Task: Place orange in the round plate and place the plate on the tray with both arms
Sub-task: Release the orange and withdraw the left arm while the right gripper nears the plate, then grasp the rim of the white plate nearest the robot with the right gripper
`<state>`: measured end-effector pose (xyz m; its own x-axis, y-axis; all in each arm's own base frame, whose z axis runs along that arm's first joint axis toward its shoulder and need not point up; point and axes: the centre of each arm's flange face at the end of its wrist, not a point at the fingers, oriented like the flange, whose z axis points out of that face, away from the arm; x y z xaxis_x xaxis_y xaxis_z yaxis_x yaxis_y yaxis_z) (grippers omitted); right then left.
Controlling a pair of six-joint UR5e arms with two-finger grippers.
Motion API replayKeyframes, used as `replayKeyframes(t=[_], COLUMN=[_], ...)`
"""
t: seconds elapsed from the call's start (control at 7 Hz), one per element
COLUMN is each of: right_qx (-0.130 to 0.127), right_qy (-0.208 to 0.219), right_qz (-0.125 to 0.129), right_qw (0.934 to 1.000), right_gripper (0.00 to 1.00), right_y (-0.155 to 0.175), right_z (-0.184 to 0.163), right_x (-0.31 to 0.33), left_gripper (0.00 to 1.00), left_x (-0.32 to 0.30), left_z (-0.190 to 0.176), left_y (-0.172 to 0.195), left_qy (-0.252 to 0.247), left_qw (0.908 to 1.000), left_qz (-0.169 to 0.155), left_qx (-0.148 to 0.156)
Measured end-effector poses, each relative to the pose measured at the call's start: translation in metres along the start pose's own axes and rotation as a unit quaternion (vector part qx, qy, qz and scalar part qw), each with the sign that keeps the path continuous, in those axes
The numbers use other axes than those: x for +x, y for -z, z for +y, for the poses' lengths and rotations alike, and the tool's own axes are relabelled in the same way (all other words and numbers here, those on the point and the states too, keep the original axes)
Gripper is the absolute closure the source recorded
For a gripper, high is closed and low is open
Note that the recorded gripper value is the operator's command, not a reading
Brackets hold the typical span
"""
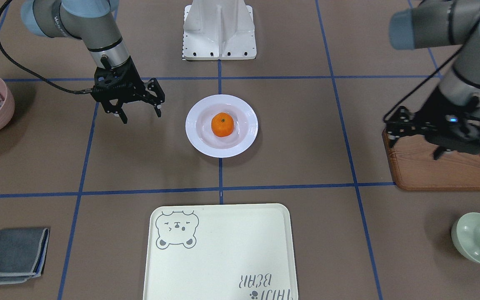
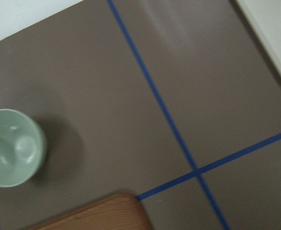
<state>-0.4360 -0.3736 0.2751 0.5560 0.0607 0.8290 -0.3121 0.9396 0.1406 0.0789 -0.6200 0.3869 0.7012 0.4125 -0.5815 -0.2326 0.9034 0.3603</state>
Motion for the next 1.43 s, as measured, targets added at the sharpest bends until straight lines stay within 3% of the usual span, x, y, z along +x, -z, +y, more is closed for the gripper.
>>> replayKeyframes(t=[0.14,0.29,0.57,0.71,1.0,1.29,1.43], right_qx=[0.003,0.001,0.01,0.023,0.051,0.066,0.071], right_qy=[-0.039,-0.076,-0.155,-0.183,-0.251,-0.293,-0.299], right_qz=[-0.007,-0.013,-0.024,-0.029,-0.043,-0.062,-0.068], right_qw=[0.9992,0.997,0.9876,0.9825,0.9658,0.9518,0.9491], right_gripper=[0.01,0.01,0.0,0.0,0.01,0.04,0.06], right_y=[0.0,-0.001,-0.004,-0.006,-0.006,-0.024,-0.04], right_z=[0.012,0.021,0.049,0.064,0.093,0.145,0.162], right_x=[-0.013,-0.022,-0.04,-0.046,-0.057,-0.067,-0.066], left_gripper=[0.01,0.01,0.01,0.01,0.01,0.01,0.01], left_x=[-0.093,-0.172,-0.256,-0.263,-0.257,-0.255,-0.255], left_z=[0.04,0.089,0.174,0.209,0.245,0.255,0.257], left_y=[-0.005,-0.021,-0.056,-0.067,-0.067,-0.069,-0.07], left_qy=[0.039,0.08,0.135,0.132,0.123,0.122,0.122], left_qw=[0.9984,0.9939,0.9863,0.9878,0.9913,0.9916,0.9916], left_qz=[0.04,0.076,0.094,0.083,0.047,0.041,0.042], left_qx=[-0.01,0.001,0.01,0.006,-0.004,-0.005,-0.005])
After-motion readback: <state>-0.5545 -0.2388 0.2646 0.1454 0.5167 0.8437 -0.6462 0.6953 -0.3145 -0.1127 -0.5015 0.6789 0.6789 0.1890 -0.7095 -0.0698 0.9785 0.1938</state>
